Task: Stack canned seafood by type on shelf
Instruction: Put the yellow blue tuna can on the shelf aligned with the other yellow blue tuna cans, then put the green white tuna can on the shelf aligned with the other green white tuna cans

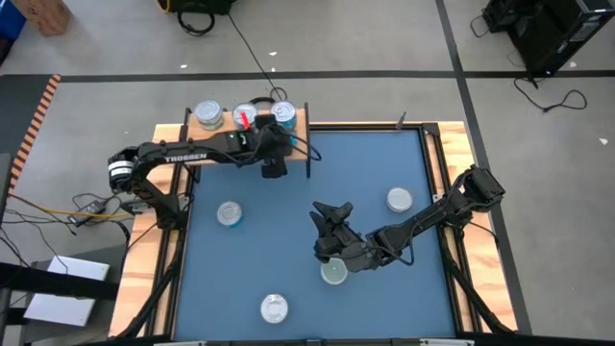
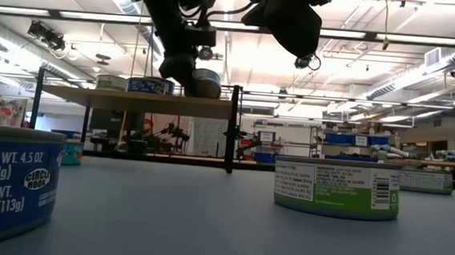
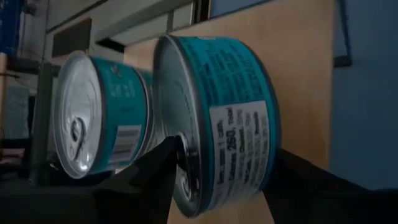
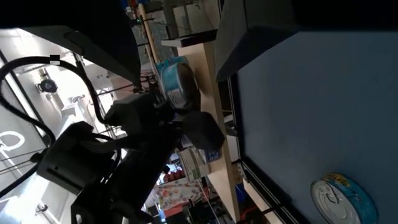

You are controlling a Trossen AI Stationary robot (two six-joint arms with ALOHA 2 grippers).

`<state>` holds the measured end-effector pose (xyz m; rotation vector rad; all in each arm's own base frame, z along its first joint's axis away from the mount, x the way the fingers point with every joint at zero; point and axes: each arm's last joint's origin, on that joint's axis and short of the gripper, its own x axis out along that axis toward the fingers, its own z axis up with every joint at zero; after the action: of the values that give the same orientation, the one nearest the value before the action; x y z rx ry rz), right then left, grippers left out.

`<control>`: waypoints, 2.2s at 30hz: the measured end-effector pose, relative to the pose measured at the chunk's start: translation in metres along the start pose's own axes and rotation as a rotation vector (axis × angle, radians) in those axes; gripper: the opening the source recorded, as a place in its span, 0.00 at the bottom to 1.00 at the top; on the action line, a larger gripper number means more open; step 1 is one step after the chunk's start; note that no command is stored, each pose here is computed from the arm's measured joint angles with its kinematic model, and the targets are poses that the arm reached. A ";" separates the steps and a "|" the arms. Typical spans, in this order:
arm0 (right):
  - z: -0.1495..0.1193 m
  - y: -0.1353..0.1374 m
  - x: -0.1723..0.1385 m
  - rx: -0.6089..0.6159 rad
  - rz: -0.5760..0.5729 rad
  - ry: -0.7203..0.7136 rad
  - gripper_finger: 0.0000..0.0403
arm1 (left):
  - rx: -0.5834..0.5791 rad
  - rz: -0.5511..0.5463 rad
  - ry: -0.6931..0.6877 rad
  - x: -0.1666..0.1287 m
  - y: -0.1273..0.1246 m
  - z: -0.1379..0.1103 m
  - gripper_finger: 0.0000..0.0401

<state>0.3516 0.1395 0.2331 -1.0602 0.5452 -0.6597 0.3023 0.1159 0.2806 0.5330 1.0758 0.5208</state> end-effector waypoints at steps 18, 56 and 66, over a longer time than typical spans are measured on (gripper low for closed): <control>0.000 0.000 0.000 0.000 0.000 0.000 0.53 | -0.012 -0.023 0.009 -0.003 -0.005 0.001 0.53; 0.000 0.000 0.000 0.009 0.003 -0.004 0.53 | 0.029 0.026 0.001 -0.019 -0.013 0.010 0.71; -0.005 0.001 0.006 0.102 -0.003 0.032 0.35 | -0.171 -0.304 -0.248 -0.051 -0.025 0.015 0.40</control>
<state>0.3528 0.1327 0.2298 -0.9564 0.5321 -0.7004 0.2999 0.0624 0.3055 0.2674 0.8462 0.2671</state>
